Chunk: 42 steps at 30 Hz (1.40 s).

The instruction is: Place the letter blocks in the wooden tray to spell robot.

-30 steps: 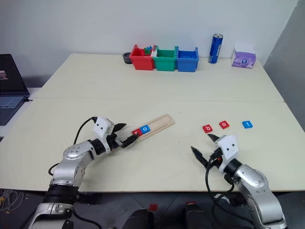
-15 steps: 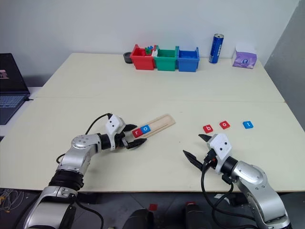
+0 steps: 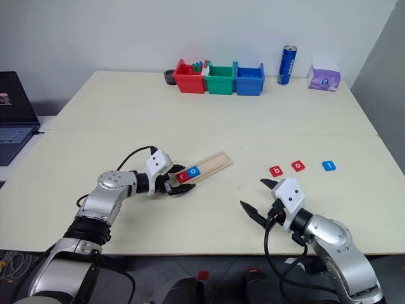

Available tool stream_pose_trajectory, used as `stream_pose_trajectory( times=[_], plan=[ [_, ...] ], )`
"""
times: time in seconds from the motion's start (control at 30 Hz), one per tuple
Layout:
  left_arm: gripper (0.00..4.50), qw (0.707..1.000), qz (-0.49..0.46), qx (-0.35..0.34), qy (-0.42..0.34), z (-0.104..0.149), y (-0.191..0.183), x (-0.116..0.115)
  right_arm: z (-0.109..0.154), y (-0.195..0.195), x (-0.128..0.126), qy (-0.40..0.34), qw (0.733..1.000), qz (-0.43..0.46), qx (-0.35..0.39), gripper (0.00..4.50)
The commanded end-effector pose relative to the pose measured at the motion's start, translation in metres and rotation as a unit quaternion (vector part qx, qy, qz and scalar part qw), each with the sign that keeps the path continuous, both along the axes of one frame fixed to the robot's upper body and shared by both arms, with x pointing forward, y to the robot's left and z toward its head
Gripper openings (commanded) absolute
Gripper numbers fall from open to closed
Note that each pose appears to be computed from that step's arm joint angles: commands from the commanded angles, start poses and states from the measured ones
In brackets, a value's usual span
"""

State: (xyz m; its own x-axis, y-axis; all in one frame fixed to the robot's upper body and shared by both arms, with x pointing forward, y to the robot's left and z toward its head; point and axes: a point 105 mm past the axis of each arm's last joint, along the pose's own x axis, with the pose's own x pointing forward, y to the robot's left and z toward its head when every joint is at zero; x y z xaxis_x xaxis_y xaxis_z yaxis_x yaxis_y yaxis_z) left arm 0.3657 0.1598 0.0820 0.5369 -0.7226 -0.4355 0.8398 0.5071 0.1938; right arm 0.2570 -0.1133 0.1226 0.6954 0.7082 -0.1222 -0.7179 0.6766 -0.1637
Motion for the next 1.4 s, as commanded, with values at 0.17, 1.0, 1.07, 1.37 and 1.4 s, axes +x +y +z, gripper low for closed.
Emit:
stream_pose_trajectory(
  times=[0.17,1.0,1.07,1.37,1.4],
  plan=[
    [3.38,0.998,-0.023,0.044,0.048,-0.023,0.006,-0.014,0.017,0.004,-0.003,-0.036,0.999,0.015,-0.008,4.5],
    [3.38,0.954,-0.288,0.061,0.051,-0.022,-0.075,-0.062,0.0,-0.032,-0.051,0.056,0.995,0.044,-0.073,4.5],
    [3.38,0.954,-0.289,0.06,0.048,-0.022,-0.077,-0.061,0.0,-0.031,-0.052,0.057,0.995,0.044,-0.071,4.5],
    [4.42,0.95,-0.303,0.055,0.05,-0.024,-0.079,-0.065,-0.001,-0.028,-0.053,0.058,0.995,0.043,-0.071,4.5],
    [4.47,0.95,-0.302,0.054,0.05,-0.023,-0.079,-0.065,-0.001,-0.028,-0.053,0.058,0.995,0.044,-0.071,4.5]
  ],
)
